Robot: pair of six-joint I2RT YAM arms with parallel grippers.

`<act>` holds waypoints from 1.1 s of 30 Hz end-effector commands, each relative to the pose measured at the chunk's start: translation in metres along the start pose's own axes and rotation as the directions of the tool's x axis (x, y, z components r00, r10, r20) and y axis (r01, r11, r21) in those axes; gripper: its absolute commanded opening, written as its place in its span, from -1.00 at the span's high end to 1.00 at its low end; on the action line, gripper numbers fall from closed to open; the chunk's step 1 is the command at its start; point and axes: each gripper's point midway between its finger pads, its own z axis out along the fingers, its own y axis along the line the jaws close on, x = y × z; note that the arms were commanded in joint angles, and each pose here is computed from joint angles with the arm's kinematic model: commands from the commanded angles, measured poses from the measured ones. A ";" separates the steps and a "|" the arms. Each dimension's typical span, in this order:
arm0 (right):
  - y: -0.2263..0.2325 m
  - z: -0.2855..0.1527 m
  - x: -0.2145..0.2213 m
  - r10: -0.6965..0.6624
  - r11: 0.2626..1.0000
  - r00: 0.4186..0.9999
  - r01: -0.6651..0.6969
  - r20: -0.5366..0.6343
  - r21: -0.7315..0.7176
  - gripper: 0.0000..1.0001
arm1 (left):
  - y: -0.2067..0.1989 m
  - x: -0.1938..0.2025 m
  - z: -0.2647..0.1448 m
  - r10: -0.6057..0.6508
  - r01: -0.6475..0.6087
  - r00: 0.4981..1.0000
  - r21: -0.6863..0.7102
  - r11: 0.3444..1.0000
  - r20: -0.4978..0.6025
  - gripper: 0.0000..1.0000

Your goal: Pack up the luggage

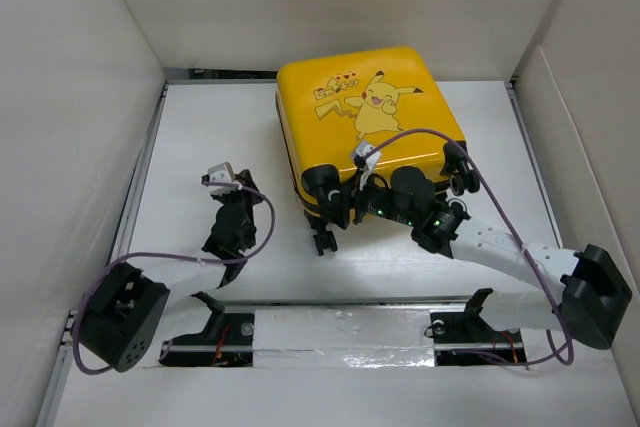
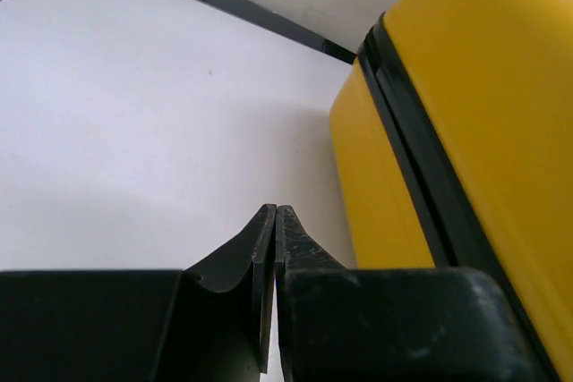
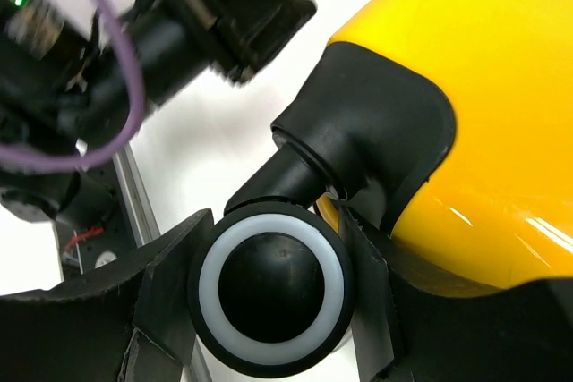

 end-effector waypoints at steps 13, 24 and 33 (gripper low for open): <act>0.018 -0.012 -0.042 -0.053 0.998 0.991 0.058 0.123 -0.034 1.00 | -0.086 0.018 -0.024 -0.086 0.168 0.974 0.410 0.896 -0.210 1.00; 0.002 -0.011 -0.047 -0.055 0.998 0.991 0.060 0.125 -0.035 1.00 | -0.082 0.043 -0.085 -0.044 0.242 0.939 0.561 0.792 -0.342 0.55; 0.000 -0.014 -0.048 -0.058 0.997 0.990 0.063 0.127 -0.042 1.00 | -0.109 0.063 -0.077 0.072 0.199 0.926 0.642 0.740 -0.371 0.26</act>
